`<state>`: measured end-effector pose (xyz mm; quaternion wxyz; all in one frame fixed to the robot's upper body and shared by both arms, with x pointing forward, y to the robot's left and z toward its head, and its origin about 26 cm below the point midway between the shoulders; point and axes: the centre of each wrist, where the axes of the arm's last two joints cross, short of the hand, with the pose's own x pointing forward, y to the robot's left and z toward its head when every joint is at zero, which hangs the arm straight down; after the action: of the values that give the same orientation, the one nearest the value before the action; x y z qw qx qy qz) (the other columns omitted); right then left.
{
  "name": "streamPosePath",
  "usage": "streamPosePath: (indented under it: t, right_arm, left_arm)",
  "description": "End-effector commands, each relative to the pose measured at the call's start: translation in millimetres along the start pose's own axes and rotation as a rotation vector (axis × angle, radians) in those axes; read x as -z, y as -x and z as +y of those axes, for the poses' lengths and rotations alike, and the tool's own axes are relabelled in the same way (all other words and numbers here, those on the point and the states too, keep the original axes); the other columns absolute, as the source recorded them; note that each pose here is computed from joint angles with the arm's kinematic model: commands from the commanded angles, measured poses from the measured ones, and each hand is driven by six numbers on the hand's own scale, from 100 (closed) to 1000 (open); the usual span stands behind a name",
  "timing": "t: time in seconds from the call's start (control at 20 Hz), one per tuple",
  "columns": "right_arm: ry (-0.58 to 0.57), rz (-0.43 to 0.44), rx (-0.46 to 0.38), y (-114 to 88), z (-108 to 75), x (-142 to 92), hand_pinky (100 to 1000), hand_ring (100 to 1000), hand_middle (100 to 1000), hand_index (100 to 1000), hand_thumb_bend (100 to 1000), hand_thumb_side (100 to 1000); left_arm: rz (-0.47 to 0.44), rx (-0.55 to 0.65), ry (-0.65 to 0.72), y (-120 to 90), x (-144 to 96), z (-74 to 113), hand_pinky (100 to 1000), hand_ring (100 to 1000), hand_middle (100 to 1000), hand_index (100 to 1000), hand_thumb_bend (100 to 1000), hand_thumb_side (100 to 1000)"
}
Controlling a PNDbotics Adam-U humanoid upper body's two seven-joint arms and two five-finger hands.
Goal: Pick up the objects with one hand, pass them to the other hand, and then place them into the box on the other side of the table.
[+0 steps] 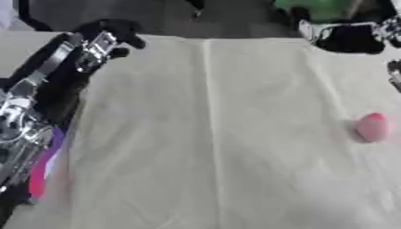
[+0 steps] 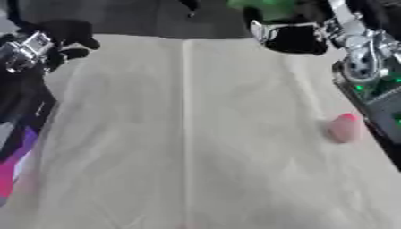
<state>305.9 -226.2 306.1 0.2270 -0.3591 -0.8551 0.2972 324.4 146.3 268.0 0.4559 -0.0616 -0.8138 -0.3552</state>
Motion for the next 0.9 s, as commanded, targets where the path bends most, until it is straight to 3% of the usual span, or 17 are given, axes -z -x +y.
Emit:
streamPosePath:
  t: [0.05, 0.4, 0.6, 0.9]
  right_arm:
    - [0.017, -0.083, -0.034, -5.6, -0.8, 0.7, 881, 733, 535, 546, 106, 100]
    - [-0.042, -0.235, -0.033, -21.0, 23.3, -1.6, 917, 743, 529, 549, 100, 100]
    - [-0.033, -0.305, -0.048, -25.3, 30.2, -2.7, 918, 740, 527, 546, 100, 100]
    - [0.003, -0.401, -0.083, -27.6, 37.5, -6.0, 914, 733, 525, 543, 100, 100]
  left_arm:
    - [-0.02, 0.024, 0.034, -9.4, 2.7, 0.8, 934, 1000, 673, 832, 130, 843]
    - [-0.051, 0.048, 0.14, -15.6, 14.1, -18.4, 936, 1000, 681, 847, 225, 807]
    - [-0.074, 0.097, 0.176, -20.1, 18.4, -26.3, 944, 1000, 683, 848, 309, 726]
    - [-0.059, 0.162, 0.167, -19.9, 23.4, -34.5, 960, 1000, 687, 846, 404, 709]
